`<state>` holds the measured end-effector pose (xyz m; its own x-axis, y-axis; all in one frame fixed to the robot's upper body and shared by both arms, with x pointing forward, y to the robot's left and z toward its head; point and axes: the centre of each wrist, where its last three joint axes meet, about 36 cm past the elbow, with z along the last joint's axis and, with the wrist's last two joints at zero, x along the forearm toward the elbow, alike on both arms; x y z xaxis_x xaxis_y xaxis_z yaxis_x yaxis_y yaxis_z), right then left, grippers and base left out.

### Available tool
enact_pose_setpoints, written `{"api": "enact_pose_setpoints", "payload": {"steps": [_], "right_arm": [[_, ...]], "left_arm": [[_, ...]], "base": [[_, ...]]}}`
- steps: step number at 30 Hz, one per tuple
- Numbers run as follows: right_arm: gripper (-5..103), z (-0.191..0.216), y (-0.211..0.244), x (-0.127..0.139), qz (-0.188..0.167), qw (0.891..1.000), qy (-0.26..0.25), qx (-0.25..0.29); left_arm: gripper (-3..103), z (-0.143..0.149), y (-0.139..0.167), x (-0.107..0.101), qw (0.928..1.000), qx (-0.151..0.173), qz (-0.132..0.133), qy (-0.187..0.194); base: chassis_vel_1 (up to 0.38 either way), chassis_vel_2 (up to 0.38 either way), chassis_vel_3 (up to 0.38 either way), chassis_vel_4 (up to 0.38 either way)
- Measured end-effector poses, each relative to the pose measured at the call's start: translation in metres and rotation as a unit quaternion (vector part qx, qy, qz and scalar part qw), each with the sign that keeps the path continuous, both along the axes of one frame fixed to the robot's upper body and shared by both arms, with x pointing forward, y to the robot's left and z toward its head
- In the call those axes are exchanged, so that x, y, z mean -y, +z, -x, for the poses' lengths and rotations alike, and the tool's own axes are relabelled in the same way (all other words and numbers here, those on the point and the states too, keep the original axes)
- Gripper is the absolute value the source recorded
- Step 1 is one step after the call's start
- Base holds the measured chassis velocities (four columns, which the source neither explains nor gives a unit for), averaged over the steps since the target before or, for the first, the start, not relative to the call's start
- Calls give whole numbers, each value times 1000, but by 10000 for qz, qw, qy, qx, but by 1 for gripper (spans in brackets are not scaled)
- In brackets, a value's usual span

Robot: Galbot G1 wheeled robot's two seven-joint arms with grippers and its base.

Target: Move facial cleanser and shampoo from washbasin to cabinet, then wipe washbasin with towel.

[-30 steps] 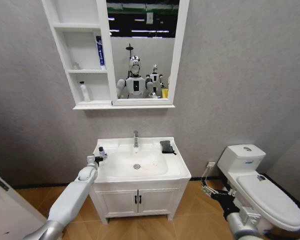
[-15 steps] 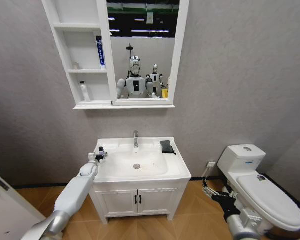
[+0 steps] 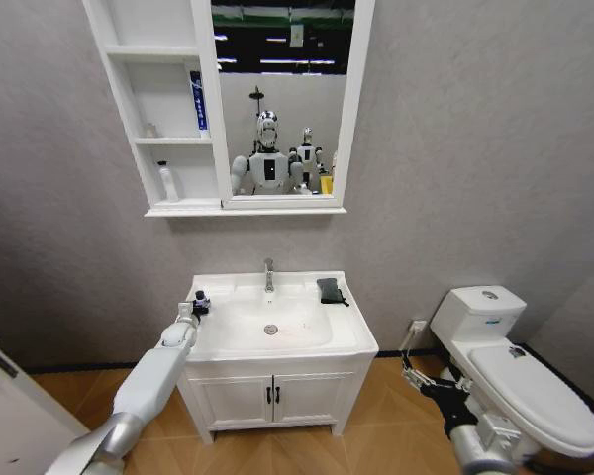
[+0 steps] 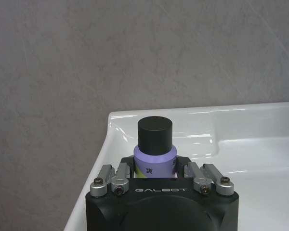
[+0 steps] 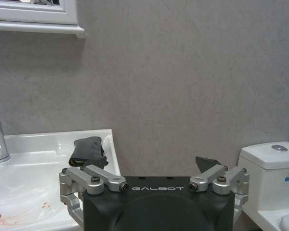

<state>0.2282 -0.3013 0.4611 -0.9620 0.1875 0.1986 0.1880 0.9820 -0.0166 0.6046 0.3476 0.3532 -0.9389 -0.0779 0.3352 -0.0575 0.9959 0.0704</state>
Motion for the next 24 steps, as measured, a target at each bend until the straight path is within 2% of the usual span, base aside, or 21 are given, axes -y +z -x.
{"api": "enact_pose_setpoints", "payload": {"steps": [4,6,7,9,10,12,13,14,15,16,17,18,20,21,23,24], "right_arm": [[100,-1,1,-2,-17,10000,13,11],[100,0,1,-3,-21,10000,17,4],[100,0,1,-3,-21,10000,17,4],[100,0,1,-3,-11,10000,20,7],[100,0,1,-3,-11,10000,20,7],[100,-2,-1,-3,20,10000,23,-7],[100,-2,-1,-3,20,10000,23,-7],[100,-3,-4,-3,33,10000,27,-28],[100,-3,-4,-3,33,10000,27,-28],[100,-4,-5,-3,34,10000,35,-40],[100,-4,-8,-4,52,10000,58,-59],[100,-4,-8,-4,52,10000,58,-59],[100,-4,-8,-4,52,9999,76,-56],[100,-4,-8,-4,52,9999,76,-56],[100,-4,-7,-3,53,10000,60,-30],[100,-4,-7,-3,53,10000,60,-30]], "left_arm": [[43,8,14,-4,9999,59,-3,-114],[43,20,38,-5,9998,185,-42,-108],[43,20,38,-5,9998,185,-42,-108],[43,45,100,-5,9990,441,-2,-65],[43,45,100,-5,9990,441,-2,-65],[43,73,162,-15,9978,573,-337,-2],[43,73,162,-15,9978,573,-337,-2],[43,89,203,-14,9969,586,-513,-77],[43,89,203,-14,9969,586,-513,-77],[43,96,225,-11,9968,564,-550,-127],[43,107,270,-4,9972,473,-528,-240],[43,107,270,-4,9972,473,-528,-240],[43,110,325,-1,9977,403,-404,-358],[43,110,325,-1,9977,403,-404,-358],[43,108,384,-1,9974,528,-257,-429],[43,108,384,-1,9974,528,-257,-429]], "base": [[0,0,0,0],[0,0,0,0],[0,0,0,0],[0,0,0,0],[0,0,0,0],[0,0,0,0],[0,0,0,0],[0,0,0,0],[0,0,0,0],[0,0,0,0],[0,0,0,0],[0,0,0,0],[0,0,0,0],[0,0,0,0],[0,0,0,0],[0,0,0,0]]}}
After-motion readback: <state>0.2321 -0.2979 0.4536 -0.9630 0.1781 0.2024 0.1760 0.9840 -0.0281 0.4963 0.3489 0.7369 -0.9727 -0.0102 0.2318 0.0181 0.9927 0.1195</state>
